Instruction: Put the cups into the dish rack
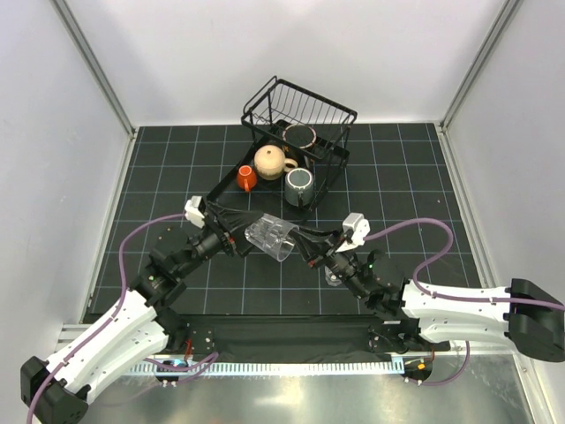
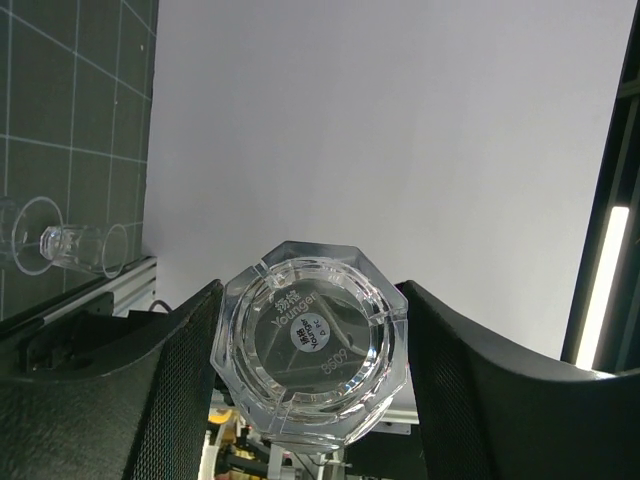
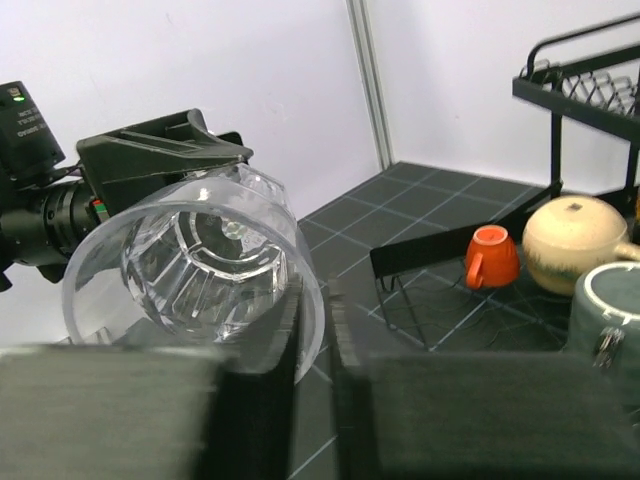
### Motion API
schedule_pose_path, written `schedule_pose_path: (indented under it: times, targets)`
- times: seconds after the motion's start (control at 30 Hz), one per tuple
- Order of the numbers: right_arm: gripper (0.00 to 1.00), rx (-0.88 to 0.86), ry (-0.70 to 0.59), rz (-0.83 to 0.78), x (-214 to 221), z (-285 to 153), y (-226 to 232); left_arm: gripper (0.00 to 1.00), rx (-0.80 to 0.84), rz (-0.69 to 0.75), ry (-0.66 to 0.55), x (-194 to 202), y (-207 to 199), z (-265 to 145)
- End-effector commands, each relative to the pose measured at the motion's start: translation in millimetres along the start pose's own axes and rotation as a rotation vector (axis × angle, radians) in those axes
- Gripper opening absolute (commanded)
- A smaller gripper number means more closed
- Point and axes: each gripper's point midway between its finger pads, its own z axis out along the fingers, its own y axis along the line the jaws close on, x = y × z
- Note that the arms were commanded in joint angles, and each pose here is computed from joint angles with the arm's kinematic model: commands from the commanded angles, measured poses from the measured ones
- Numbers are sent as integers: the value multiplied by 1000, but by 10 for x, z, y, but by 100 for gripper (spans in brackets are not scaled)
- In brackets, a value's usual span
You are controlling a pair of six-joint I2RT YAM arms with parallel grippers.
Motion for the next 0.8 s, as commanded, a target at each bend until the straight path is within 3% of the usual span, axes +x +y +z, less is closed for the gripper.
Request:
schedule_pose_path:
  times: [0.0, 0.1, 0.2, 0.37, 0.5, 0.77]
  targets:
    - [26, 55, -22, 39, -162, 96, -24, 0, 55, 65, 13, 47, -156, -33]
    - [49, 115, 15, 35, -107, 86, -123, 0, 47, 122, -17, 4, -181, -30]
    - [56, 196, 53, 25, -52, 25, -272, 0, 32, 206, -50, -44, -223, -38]
    - [59, 293, 112, -1, -62, -141, -469, 0, -40, 361, -92, -128, -224, -36]
    - [60, 421, 238, -44, 25, -336, -687, 0, -125, 592, -171, -332, -266, 5]
    - [62, 562, 282, -5, -223, -703, -907, 0, -375, 913, -303, -863, -188, 282]
